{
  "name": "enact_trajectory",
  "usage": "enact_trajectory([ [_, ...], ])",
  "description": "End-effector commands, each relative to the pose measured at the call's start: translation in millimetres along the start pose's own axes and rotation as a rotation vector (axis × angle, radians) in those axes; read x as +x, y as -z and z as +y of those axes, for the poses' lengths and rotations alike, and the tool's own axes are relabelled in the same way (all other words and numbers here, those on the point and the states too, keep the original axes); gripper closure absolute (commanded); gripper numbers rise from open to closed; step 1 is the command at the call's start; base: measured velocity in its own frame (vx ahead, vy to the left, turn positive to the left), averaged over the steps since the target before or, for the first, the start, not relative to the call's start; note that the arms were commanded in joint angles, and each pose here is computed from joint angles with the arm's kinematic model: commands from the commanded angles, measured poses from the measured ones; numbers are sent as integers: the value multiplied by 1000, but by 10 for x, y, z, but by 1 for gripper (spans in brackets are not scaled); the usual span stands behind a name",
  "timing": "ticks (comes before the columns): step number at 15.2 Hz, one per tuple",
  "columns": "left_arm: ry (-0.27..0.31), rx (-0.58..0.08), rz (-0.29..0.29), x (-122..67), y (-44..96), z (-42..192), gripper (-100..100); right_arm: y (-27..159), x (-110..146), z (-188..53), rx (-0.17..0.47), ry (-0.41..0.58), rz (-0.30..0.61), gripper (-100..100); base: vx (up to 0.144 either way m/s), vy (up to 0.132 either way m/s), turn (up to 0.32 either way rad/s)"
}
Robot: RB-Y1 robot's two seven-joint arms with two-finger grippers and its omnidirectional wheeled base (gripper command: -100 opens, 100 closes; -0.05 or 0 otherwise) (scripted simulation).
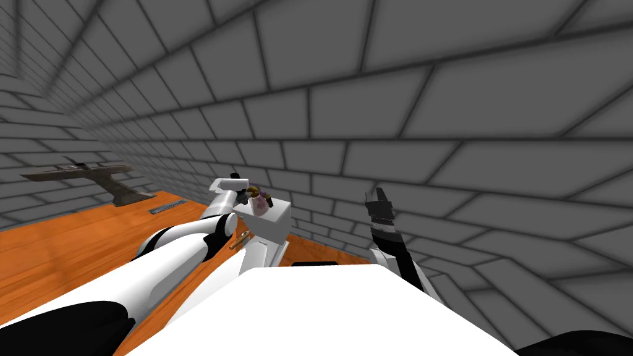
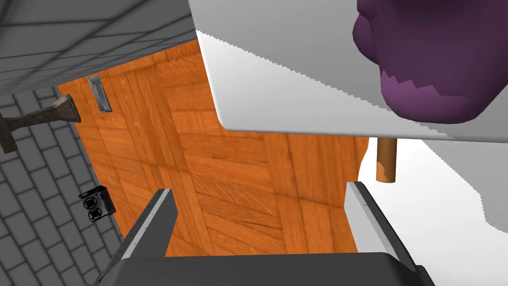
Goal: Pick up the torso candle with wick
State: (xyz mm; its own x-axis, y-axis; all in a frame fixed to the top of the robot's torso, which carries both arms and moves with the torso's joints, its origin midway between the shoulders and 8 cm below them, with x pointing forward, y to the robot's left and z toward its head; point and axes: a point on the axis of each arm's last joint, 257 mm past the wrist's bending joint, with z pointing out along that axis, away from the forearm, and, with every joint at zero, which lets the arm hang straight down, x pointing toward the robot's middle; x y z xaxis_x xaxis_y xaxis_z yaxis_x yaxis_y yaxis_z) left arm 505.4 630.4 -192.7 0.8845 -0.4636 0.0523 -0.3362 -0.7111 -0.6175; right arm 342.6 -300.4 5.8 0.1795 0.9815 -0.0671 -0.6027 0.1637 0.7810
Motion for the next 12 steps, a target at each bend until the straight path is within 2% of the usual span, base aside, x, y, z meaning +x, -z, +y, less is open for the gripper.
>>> enact_trajectory([
  [1, 12, -28, -14, -26, 12, 48, -100, 0, 0, 0, 0, 0, 0, 0, 3, -3, -59],
  [2, 37, -68, -29, -33, 49, 93, -100, 0, 0, 0, 0, 0, 0, 0, 5, -7, -94],
  [3, 37, -73, -32, -42, 50, 106, -100, 0, 0, 0, 0, 0, 0, 0, 5, -7, -97],
  [4, 59, -105, -41, -33, 89, 139, -100, 0, 0, 0, 0, 0, 0, 0, 6, -9, -121],
  [7, 77, -153, -62, -52, 138, 220, -100, 0, 0, 0, 0, 0, 0, 0, 8, -4, -109],
  [9, 106, -214, -81, -37, 225, 311, -100, 0, 0, 0, 0, 0, 0, 0, 13, -4, -103],
  [12, 123, -257, -94, -21, 295, 382, -100, 0, 0, 0, 0, 0, 0, 0, 17, 2, -91],
])
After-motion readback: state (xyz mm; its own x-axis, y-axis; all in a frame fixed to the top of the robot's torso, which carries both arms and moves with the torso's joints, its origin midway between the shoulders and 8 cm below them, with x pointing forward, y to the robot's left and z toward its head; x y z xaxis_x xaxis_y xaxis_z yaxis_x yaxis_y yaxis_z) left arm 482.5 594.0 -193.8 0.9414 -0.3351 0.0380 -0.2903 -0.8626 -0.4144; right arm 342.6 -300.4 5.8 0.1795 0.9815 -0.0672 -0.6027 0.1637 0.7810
